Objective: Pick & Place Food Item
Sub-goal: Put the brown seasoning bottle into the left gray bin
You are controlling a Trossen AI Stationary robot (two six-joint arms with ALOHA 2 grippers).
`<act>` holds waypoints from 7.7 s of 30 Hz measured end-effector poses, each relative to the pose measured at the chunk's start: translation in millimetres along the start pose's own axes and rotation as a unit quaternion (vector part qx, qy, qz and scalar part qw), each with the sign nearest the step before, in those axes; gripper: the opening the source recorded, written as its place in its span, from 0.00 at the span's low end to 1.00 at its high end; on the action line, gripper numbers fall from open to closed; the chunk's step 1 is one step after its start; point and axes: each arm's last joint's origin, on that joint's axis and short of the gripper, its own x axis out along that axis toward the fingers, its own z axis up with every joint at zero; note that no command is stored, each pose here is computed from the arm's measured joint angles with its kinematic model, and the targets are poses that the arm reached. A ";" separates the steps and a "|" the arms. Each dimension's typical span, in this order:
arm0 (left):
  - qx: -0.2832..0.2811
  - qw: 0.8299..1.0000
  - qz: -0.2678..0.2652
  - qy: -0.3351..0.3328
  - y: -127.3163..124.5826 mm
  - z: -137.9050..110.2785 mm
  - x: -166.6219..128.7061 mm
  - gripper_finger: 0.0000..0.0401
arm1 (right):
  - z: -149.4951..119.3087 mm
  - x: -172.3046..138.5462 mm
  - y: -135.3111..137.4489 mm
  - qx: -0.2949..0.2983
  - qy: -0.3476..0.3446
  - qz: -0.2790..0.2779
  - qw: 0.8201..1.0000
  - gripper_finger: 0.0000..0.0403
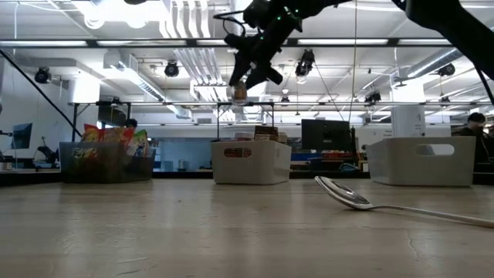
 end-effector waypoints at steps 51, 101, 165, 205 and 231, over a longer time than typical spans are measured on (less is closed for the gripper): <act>0.326 0.945 0.004 0.033 11.9 -25.1 83.7 0.82 | -19.9 -137.2 114.7 -0.113 -0.024 0.369 0.922 0.41; 0.144 0.968 -0.098 0.180 5.0 -34.8 78.8 0.44 | -31.0 -137.4 128.2 -0.118 0.018 0.408 0.905 0.70; 0.082 0.964 -0.085 0.237 15.3 -42.1 101.9 0.44 | -53.9 -110.4 142.0 -0.097 0.060 0.393 0.912 0.76; 0.039 0.976 -0.037 0.209 -0.9 -21.1 64.7 0.90 | -44.2 -133.7 126.2 -0.070 0.061 0.326 0.941 0.42; 0.076 0.982 0.026 0.172 -6.1 -19.1 24.1 0.88 | 1.2 -45.8 -16.3 -0.061 0.052 0.073 0.994 0.42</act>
